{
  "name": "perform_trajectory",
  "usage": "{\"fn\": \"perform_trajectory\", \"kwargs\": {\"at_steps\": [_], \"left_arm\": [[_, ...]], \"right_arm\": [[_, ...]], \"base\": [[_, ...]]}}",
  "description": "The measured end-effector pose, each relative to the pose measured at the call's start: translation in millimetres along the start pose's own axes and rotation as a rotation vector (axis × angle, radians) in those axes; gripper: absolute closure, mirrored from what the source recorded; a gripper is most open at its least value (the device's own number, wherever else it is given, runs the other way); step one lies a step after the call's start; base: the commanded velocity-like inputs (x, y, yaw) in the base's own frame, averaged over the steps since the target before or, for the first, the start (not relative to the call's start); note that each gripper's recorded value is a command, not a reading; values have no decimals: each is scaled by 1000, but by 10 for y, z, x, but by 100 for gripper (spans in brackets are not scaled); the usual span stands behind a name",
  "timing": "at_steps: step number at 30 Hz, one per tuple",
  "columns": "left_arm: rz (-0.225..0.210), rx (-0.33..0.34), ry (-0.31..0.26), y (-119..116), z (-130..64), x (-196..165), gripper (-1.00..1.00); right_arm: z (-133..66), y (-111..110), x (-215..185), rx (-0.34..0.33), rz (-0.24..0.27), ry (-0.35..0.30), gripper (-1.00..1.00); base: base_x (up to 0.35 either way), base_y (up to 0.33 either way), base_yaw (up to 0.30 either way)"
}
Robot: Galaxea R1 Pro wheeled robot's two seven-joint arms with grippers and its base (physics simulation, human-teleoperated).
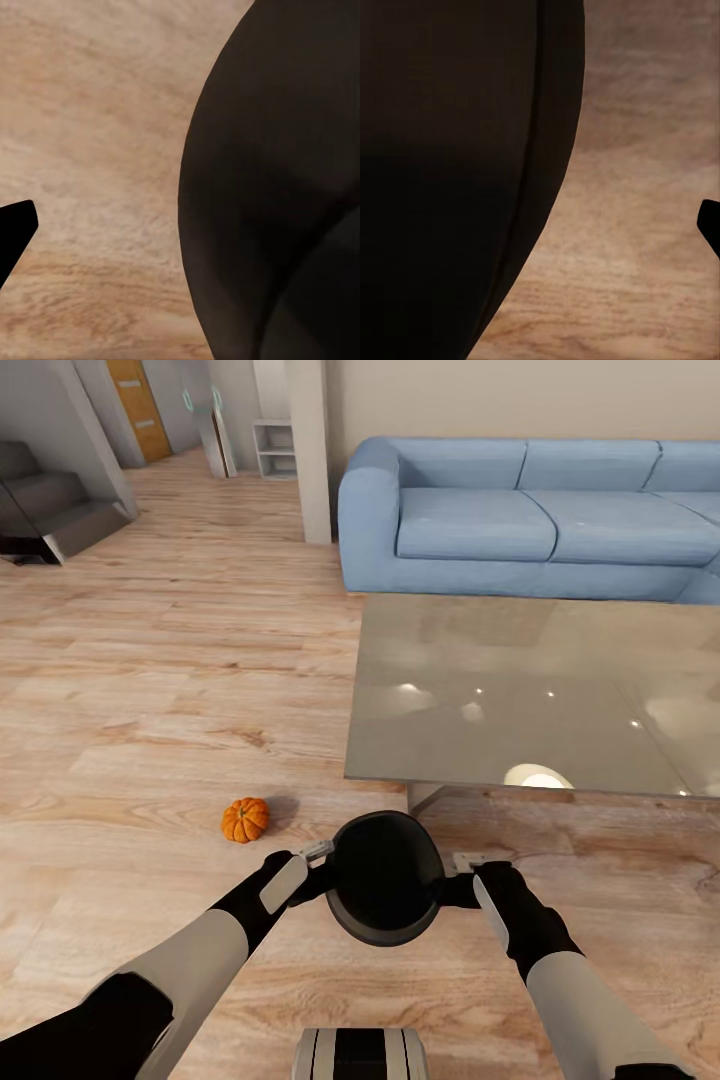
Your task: Place each of the two pumpkins and all three candles from the living room inside a cabinet in the living room (use any cabinet), then make sure every cabinet is closed, and position the cauldron so it is next to a table in the living room.
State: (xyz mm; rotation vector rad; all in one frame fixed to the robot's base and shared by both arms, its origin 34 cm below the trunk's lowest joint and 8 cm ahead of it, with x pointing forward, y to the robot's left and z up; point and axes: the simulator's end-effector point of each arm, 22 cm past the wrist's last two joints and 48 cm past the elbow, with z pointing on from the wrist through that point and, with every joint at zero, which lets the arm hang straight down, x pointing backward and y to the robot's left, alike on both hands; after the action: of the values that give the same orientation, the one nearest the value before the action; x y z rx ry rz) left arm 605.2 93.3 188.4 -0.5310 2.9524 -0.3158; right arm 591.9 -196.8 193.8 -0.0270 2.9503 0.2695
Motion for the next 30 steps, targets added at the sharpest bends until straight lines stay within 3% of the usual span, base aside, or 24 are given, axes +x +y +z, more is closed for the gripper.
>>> {"fn": "perform_trajectory", "kwargs": {"at_steps": [8,17,30], "left_arm": [[-5,1,0,-3,0,0,-100],[25,-4,-49,-54,-203,-185,-100],[28,11,-95,-156,-473,-345,-100]], "right_arm": [[1,0,3,-1,2,1,-100],[-171,-19,-130,21,-24,-32,-100],[-428,12,-327,31,-42,-84,-100]], "base": [[0,0,0],[0,0,0],[0,0,0]]}}
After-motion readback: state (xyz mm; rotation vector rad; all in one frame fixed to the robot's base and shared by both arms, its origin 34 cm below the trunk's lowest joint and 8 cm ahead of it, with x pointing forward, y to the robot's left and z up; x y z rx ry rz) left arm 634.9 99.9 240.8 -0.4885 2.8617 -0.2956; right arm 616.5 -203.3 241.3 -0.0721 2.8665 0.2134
